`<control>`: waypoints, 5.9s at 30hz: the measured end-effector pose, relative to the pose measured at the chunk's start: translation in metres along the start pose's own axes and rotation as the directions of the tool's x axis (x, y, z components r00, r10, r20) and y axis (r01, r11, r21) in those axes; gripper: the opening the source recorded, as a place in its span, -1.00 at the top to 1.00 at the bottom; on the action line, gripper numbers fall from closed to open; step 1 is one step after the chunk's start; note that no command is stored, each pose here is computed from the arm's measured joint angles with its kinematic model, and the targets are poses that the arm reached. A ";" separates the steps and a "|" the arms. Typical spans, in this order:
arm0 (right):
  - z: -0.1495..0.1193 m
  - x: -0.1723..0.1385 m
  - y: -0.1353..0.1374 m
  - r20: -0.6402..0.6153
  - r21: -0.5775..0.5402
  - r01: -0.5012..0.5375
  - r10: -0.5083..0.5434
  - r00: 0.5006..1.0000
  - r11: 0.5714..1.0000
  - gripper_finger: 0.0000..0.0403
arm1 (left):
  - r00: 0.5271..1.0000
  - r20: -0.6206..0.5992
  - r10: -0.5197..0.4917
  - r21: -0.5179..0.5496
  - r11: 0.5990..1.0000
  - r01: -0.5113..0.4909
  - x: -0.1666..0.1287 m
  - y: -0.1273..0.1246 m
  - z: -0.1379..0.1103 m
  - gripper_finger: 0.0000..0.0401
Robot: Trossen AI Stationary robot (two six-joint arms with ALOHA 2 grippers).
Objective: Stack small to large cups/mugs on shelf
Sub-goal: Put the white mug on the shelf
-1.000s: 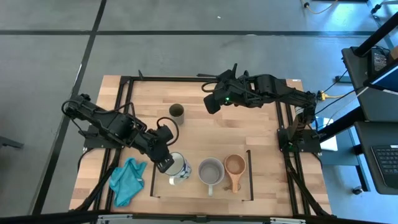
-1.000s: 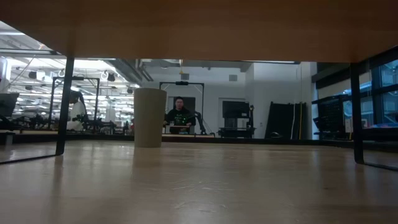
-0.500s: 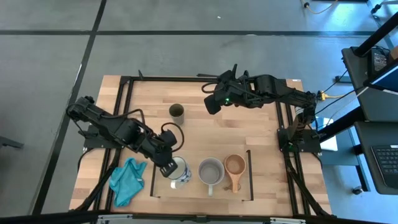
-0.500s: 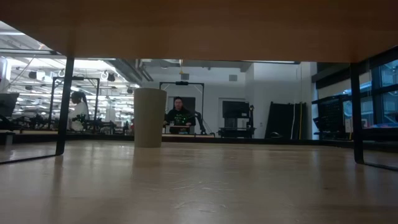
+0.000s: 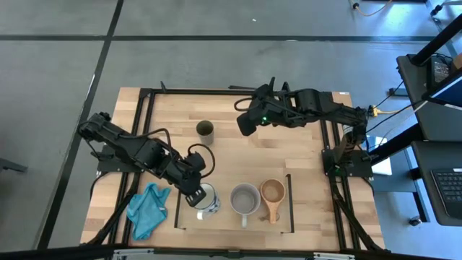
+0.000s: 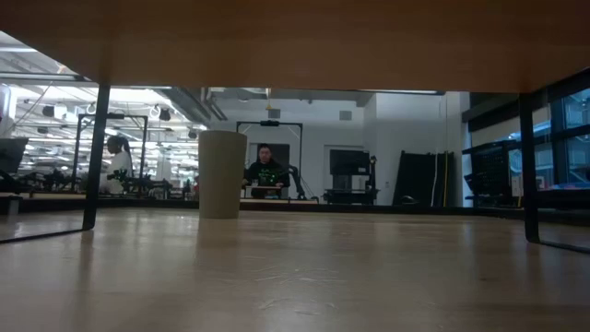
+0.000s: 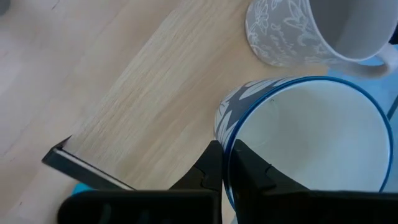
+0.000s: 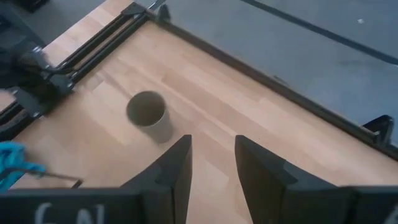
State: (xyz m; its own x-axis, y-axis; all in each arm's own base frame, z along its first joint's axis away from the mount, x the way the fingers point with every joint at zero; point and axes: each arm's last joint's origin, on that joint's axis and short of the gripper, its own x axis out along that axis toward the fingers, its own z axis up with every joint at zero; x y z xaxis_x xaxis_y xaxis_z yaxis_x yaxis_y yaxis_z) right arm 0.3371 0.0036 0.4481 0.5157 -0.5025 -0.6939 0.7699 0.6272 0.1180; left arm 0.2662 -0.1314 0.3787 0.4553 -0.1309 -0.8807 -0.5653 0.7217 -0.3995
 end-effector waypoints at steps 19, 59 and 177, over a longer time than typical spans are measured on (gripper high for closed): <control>-0.065 -0.074 0.076 -0.082 -0.069 -0.502 0.496 0.864 0.862 0.39 | 1.000 -0.005 0.010 0.023 1.000 -0.010 0.001 0.001 0.000 0.97; -0.201 -0.109 0.195 -0.012 0.020 -0.772 0.772 0.635 0.635 0.48 | 0.999 -0.011 0.053 0.180 0.982 -0.051 -0.001 -0.003 -0.022 0.97; -0.177 -0.043 0.166 -0.264 -0.343 -0.569 0.504 0.822 0.748 0.54 | 0.998 0.060 0.035 0.095 0.995 -0.041 0.017 -0.024 0.004 0.84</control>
State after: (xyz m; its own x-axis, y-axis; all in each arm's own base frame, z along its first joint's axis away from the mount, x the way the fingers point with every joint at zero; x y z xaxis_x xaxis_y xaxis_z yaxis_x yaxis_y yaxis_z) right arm 0.3766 0.2344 0.3720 0.7131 0.0603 -0.6985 0.1535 0.9587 0.2394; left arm 0.2904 -0.1489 0.3742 0.4753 -0.0645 -0.8775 -0.5158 0.7875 -0.3372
